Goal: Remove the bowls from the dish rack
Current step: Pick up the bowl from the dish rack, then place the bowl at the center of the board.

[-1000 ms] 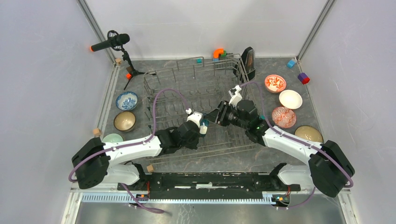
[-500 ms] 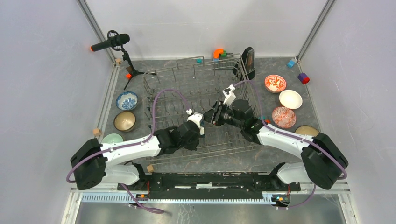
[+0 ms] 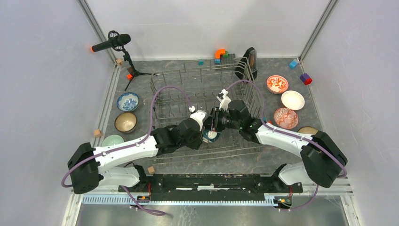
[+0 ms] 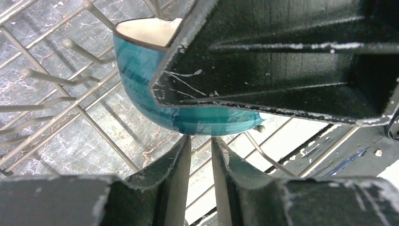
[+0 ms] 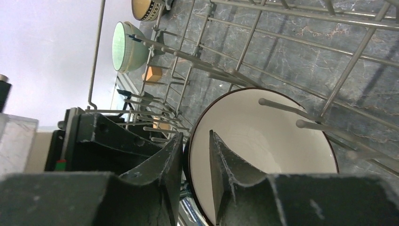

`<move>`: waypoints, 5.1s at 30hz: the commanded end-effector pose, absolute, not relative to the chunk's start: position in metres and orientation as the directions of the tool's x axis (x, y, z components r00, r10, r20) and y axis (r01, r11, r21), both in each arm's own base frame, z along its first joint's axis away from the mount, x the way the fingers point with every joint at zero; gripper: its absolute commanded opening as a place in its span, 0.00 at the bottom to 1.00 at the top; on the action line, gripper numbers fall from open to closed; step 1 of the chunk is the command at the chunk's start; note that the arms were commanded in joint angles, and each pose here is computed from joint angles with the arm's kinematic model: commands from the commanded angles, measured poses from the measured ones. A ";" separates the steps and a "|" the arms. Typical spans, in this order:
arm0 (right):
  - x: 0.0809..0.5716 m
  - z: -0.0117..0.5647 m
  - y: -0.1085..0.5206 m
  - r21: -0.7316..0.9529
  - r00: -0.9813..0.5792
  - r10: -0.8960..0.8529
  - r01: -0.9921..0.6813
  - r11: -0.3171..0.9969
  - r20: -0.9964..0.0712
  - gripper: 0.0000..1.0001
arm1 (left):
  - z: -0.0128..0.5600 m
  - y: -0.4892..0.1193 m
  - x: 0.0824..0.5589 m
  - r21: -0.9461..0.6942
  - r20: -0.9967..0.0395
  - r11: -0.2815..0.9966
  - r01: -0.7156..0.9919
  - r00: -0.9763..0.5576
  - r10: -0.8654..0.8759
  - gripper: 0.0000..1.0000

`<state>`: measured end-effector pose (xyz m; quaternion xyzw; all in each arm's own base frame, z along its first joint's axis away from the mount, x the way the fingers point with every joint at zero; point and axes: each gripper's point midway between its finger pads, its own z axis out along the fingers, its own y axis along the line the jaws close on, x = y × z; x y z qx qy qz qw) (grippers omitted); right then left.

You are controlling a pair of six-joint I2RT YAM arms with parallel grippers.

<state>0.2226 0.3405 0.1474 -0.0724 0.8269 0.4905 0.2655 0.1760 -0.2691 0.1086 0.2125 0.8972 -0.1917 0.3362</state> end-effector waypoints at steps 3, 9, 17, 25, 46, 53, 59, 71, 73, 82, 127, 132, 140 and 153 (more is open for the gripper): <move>0.206 0.138 0.320 0.684 -0.858 -0.008 -0.416 0.599 -0.514 0.42 | 0.189 -0.296 0.216 -0.276 -0.849 0.815 0.509 -0.527 0.041 0.38; 0.221 0.158 0.309 0.623 -0.812 -0.032 -0.472 0.624 -0.583 0.50 | 0.187 -0.294 0.218 -0.267 -0.852 0.822 0.503 -0.522 0.043 0.39; 0.200 0.155 0.307 0.664 -0.822 -0.151 -0.539 0.519 -0.549 0.42 | 0.183 -0.290 0.221 -0.256 -0.855 0.837 0.483 -0.517 0.036 0.39; 0.176 0.160 0.315 0.761 -0.841 -0.192 -0.540 0.360 -0.506 0.26 | 0.179 -0.290 0.226 -0.259 -0.860 0.848 0.462 -0.510 0.016 0.38; 0.207 0.233 0.318 0.809 -0.819 0.042 -0.556 0.193 -0.573 0.00 | 0.194 -0.279 0.229 -0.248 -0.884 0.861 0.443 -0.467 -0.014 0.42; 0.215 0.244 0.316 0.819 -0.818 0.101 -0.545 0.178 -0.566 0.00 | 0.194 -0.276 0.228 -0.252 -0.884 0.862 0.440 -0.468 -0.020 0.45; 0.226 0.263 0.314 0.773 -0.774 0.102 -0.594 0.222 -0.625 0.00 | 0.197 -0.273 0.228 -0.245 -0.888 0.866 0.436 -0.459 -0.020 0.52; 0.239 0.282 0.312 0.715 -0.716 0.112 -0.645 0.271 -0.689 0.00 | 0.213 -0.269 0.230 -0.273 -0.896 0.867 0.417 -0.437 -0.072 0.75; 0.243 0.289 0.310 0.707 -0.703 0.131 -0.651 0.275 -0.699 0.00 | 0.217 -0.267 0.231 -0.275 -0.898 0.869 0.411 -0.432 -0.080 0.77; 0.249 0.319 0.305 0.709 -0.675 0.218 -0.665 0.233 -0.705 0.00 | 0.223 -0.259 0.230 -0.281 -0.903 0.875 0.394 -0.418 -0.101 0.80; 0.243 0.299 0.300 0.751 -0.724 0.201 -0.625 0.212 -0.659 0.00 | 0.228 -0.232 0.232 -0.336 -0.871 0.908 0.248 -0.449 -0.200 0.80; 0.246 0.289 0.295 0.704 -0.686 0.175 -0.653 0.279 -0.706 0.00 | 0.237 -0.224 0.231 -0.374 -0.853 0.908 0.187 -0.453 -0.258 0.83; 0.260 0.280 0.280 0.511 -0.555 0.064 -0.707 0.489 -0.829 0.00 | 0.249 -0.209 0.236 -0.368 -0.858 0.921 0.129 -0.429 -0.282 0.84; 0.268 0.290 0.252 0.000 -0.276 -0.243 -0.661 0.750 -0.930 0.00 | 0.277 -0.210 0.247 -0.366 -0.873 0.918 0.154 -0.400 -0.281 0.84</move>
